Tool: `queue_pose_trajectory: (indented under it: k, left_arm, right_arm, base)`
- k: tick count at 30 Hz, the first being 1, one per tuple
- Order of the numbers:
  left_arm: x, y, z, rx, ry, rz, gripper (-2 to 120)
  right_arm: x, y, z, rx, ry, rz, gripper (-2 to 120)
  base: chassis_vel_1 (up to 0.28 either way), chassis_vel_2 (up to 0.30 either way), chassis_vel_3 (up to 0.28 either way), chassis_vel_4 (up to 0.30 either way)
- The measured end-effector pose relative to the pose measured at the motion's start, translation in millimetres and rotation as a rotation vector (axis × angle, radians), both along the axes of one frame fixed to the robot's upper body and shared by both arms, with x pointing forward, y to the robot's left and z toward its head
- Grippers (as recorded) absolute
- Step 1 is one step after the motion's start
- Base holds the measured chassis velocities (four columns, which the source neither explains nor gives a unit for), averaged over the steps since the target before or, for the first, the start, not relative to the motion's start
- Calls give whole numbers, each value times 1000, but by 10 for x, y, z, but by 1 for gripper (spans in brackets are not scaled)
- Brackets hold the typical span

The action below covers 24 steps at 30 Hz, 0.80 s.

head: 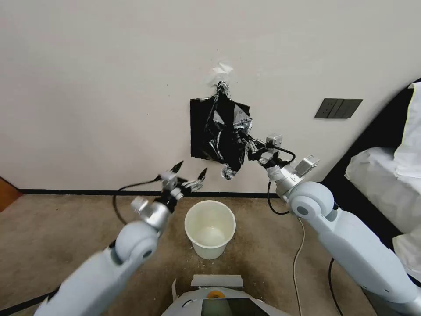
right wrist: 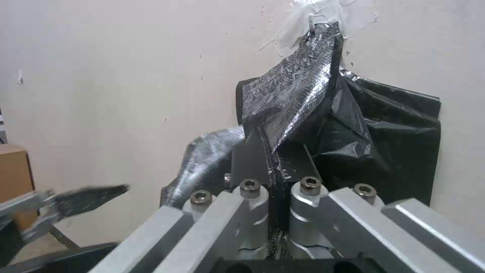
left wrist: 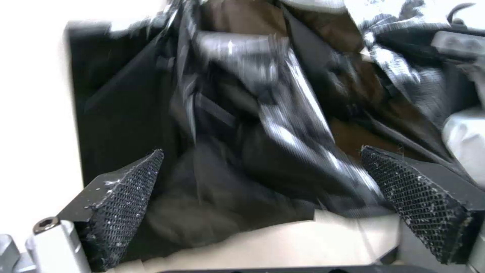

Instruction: Place a trash bag onto the trash bin.

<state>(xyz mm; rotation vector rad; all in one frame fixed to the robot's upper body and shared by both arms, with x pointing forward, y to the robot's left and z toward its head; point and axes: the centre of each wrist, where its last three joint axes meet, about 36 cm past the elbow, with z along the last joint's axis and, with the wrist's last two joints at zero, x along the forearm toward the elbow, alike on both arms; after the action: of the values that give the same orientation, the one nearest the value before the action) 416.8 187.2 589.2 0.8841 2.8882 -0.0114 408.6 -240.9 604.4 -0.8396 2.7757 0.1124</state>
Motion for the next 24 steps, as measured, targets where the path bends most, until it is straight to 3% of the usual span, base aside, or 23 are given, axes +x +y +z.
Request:
queue_pose_trajectory:
  k: [1,5,13,16,24]
  left_arm:
    - [0,0,0,0,0,0,100]
    - [140,-134,336,37,2,-16,100]
    - [182,-347,539,101,63,-9,100]
    - [217,-460,727,161,75,3,100]
    - [347,-606,1069,217,101,13,100]
  right_arm:
    - [0,0,0,0,0,0,0]
    - [-14,2,-31,-18,-7,-6,0]
    - [-41,-18,-20,-19,-14,-11,0]
    - [-70,-41,-10,-21,-17,-16,0]
    - [-96,-60,12,-22,-25,-18,0]
  base:
    - [0,0,0,0]
    - [0,0,0,0]
    - [0,0,0,0]
    - [0,0,0,0]
    - [0,0,0,0]
